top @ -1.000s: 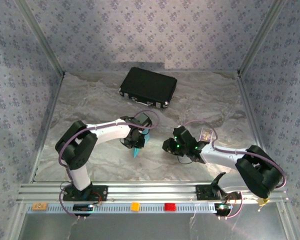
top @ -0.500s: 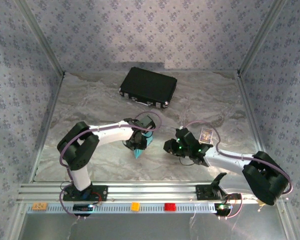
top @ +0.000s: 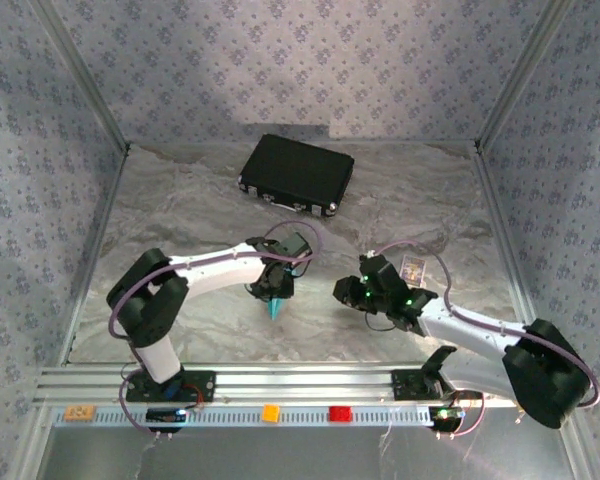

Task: Fold a paper plane with a square sheet of paper (pick it up from the middle)
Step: Move the paper plane to the center of the table.

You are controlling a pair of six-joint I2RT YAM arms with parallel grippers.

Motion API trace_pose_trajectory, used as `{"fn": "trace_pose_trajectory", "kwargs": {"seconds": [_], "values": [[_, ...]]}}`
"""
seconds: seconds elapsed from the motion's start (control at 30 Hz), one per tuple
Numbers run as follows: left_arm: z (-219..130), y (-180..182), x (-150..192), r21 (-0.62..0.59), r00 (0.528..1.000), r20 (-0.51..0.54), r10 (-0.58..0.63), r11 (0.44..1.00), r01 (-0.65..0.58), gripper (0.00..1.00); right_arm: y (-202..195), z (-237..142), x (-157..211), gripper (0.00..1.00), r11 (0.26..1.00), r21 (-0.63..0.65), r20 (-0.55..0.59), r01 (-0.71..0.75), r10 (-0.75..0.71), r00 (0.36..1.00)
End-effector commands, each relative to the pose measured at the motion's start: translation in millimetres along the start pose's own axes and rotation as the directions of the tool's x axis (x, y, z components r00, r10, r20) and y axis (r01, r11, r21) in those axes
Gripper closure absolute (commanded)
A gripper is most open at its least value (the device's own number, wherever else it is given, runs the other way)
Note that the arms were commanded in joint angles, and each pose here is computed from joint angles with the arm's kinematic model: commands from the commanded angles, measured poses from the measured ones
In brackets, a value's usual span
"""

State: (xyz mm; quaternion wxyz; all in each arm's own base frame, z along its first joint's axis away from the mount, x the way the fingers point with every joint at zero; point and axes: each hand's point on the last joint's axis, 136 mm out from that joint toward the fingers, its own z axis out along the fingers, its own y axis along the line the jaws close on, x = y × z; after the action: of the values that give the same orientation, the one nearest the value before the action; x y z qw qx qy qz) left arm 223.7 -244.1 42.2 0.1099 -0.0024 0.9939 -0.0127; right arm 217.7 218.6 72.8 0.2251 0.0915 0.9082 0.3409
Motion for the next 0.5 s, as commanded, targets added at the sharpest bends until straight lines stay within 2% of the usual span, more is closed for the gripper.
{"fn": "trace_pose_trajectory", "kwargs": {"seconds": [0.0,0.13,0.23,0.33,0.4,0.47], "values": [[-25.8,-1.6,-6.8,0.034,0.998,0.045,-0.041,0.999,0.04,0.6,-14.0,-9.1,-4.0,0.79,0.999,0.052,0.015,0.012,-0.013,1.0],[-45.0,-1.4,-10.1,0.068,0.994,0.091,-0.053,0.997,0.047,0.6,-22.7,-24.4,-15.8,0.78,0.996,0.086,0.05,0.012,-0.016,0.999],[-65.9,4.5,-20.4,0.099,0.983,0.176,-0.06,0.994,0.043,0.59,-33.1,-45.9,-33.9,0.68,0.987,0.157,0.107,0.023,-0.04,0.993],[-89.8,24.0,-37.0,0.08,0.95,0.307,-0.055,0.996,0.031,0.51,-47.0,-76.9,-58.5,0.53,0.961,0.274,0.194,0.019,-0.075,0.978],[-104.1,44.1,-51.5,0.068,0.918,0.391,-0.064,0.997,0.041,0.45,-57.9,-107.3,-86.4,0.41,0.919,0.395,0.299,0.003,-0.131,0.945],[-113.8,65.9,-64.6,0.065,0.887,0.455,-0.081,0.996,0.057,0.4,-65.7,-133.8,-112.2,0.32,0.863,0.505,0.377,0.006,-0.227,0.898]]}}
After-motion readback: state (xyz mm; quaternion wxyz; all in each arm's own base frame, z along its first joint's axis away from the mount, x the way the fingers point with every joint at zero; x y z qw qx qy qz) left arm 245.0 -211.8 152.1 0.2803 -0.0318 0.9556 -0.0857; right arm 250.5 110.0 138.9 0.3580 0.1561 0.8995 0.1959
